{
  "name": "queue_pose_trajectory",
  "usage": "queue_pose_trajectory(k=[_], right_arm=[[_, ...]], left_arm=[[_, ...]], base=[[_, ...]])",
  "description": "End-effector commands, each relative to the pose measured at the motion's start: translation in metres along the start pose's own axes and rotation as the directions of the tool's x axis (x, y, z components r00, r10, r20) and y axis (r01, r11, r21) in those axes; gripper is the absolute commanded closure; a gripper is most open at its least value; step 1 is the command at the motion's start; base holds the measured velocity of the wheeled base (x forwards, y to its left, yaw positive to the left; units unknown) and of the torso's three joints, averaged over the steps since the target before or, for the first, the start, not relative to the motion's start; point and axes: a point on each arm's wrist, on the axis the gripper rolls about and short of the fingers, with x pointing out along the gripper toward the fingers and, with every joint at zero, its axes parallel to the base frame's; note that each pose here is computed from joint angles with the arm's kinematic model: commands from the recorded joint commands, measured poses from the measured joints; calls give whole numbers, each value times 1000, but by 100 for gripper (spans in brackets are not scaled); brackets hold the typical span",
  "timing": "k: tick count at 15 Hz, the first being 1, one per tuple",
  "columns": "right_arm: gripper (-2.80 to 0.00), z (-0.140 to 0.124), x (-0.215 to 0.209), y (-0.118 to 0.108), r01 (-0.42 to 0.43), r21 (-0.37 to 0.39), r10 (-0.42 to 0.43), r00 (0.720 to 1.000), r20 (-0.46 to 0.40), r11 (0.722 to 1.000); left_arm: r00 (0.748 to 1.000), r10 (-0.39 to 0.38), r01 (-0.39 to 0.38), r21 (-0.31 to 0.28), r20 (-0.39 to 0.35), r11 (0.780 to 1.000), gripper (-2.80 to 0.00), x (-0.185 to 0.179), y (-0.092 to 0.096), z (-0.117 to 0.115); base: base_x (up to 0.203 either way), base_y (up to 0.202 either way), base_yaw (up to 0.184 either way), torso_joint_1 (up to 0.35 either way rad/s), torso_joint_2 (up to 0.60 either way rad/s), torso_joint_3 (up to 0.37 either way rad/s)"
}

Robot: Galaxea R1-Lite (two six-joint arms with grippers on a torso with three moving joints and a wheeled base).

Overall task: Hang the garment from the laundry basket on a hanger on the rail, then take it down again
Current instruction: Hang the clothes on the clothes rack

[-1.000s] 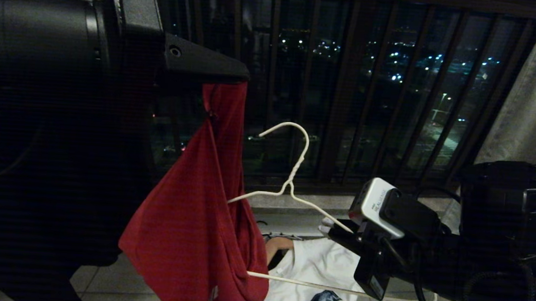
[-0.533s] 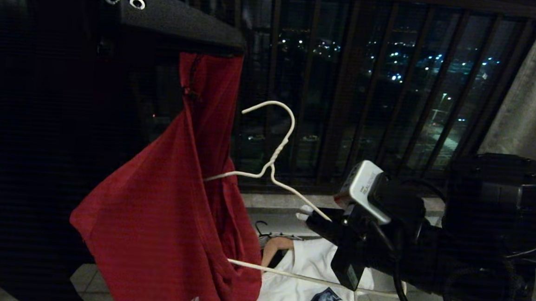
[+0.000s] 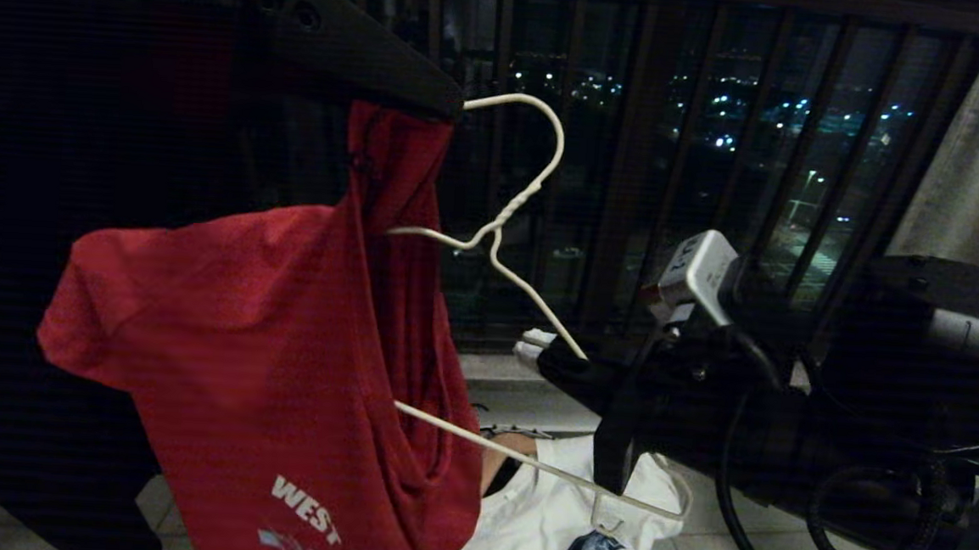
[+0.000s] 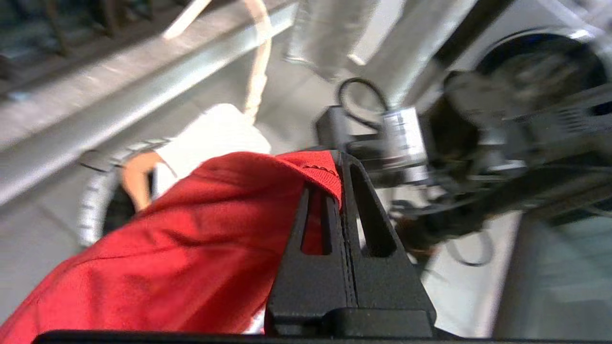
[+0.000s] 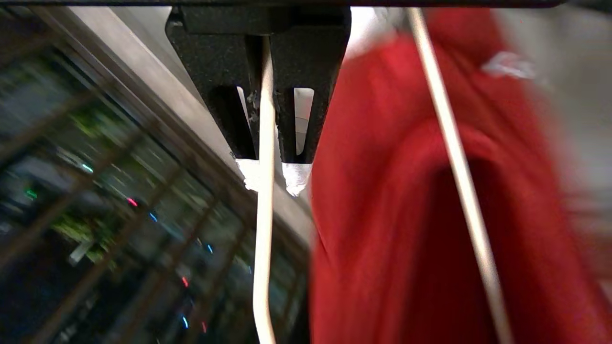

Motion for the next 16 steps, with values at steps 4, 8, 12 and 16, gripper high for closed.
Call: queue_pose_trajectory(k=[4, 8, 12, 16], right_arm=[[0, 8, -11, 1, -23, 43, 21, 999, 46, 999], [0, 12, -11, 11, -80, 92, 74, 995, 66, 993], [0, 19, -9, 11, -115, 119, 104, 990, 98, 986], [0, 24, -9, 10, -124, 135, 108, 988, 114, 983]], left_arm=[[999, 41, -41, 27, 18, 999, 0, 21, 6, 3], [996, 61, -63, 33, 61, 997, 0, 31, 7, 5], [993, 45, -50, 42, 113, 998, 0, 40, 7, 2], [990, 95, -100, 42, 109, 994, 0, 50, 6, 0]], base=[[0, 0, 0, 0, 0, 0], [0, 0, 0, 0, 0, 0], [0, 0, 0, 0, 0, 0], [0, 0, 0, 0, 0, 0]])
